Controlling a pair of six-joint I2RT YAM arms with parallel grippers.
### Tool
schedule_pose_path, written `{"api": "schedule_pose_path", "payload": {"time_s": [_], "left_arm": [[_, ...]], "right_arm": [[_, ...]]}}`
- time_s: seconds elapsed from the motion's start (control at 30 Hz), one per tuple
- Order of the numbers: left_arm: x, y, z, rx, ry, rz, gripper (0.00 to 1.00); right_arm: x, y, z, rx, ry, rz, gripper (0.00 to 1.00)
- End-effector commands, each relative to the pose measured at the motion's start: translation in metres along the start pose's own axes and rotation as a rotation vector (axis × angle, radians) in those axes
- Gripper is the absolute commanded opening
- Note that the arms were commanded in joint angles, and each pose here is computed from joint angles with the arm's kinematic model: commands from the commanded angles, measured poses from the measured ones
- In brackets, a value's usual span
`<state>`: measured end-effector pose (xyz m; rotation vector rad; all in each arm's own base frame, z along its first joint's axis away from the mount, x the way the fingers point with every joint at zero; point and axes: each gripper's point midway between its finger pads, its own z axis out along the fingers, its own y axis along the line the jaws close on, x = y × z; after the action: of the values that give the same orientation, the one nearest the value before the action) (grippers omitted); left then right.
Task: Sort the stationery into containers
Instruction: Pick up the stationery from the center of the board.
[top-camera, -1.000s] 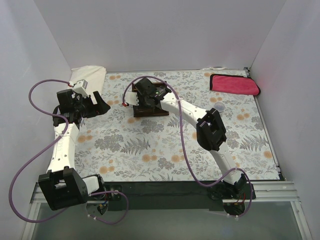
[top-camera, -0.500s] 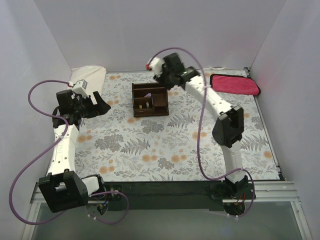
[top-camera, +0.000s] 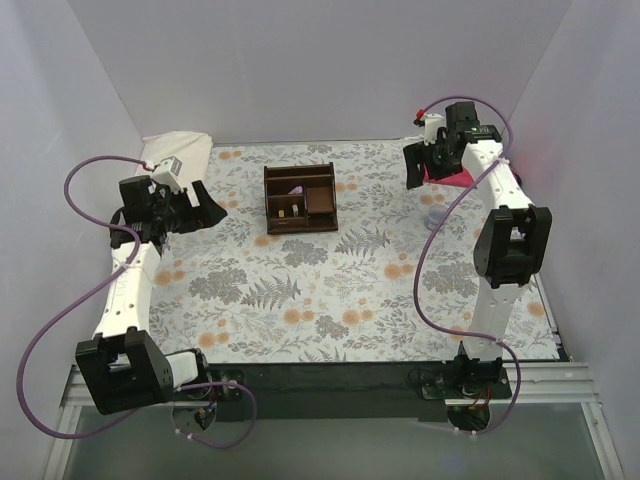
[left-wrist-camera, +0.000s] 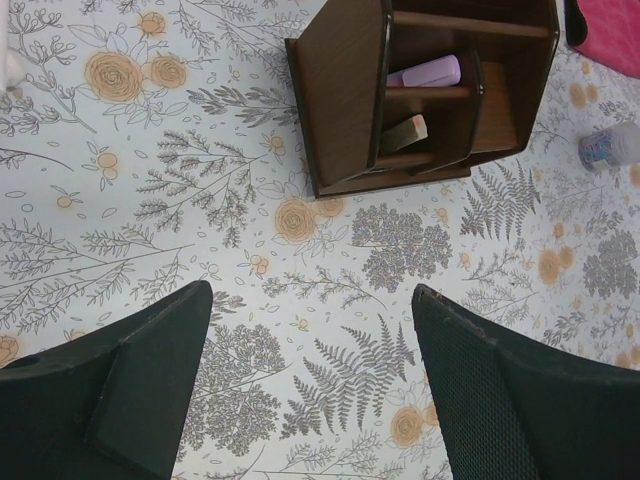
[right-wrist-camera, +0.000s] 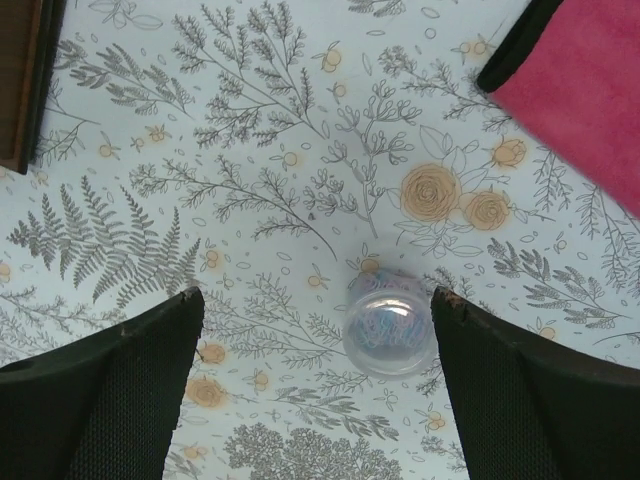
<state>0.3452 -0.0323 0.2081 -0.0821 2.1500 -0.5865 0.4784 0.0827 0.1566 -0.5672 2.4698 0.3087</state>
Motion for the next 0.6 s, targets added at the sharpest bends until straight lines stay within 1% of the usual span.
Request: {"api": "schedule_pose_path", "payload": {"time_s": [0.0,0.13,0.23,0.43,0.57], "left_arm": [[-0.014,-0.012,-0.002,0.04,-0.033,0.034,0.79],[-0.011,-0.012,-0.001,0.035,-0.027,0.032,0.79],[-0.01,-0.013,0.0,0.031,-0.019,0.031,0.79],[-0.008,-0.013,0.001,0.034,-0.01,0.03,0.79],[-0.006,-0.012,0.002,0.036,-0.003,0.021,0.79]], "right_arm": [[0.013,0.012,0.003,-0.04,0.035,0.064,0.98],[0.04,-0.002,0.019,0.013,0.11,0.118,0.98],[0.051,-0.015,0.028,0.035,0.141,0.159,0.98],[0.056,-0.036,0.035,0.103,0.159,0.167,0.98],[0.065,-0.034,0.042,0.091,0.187,0.174,0.98]]}}
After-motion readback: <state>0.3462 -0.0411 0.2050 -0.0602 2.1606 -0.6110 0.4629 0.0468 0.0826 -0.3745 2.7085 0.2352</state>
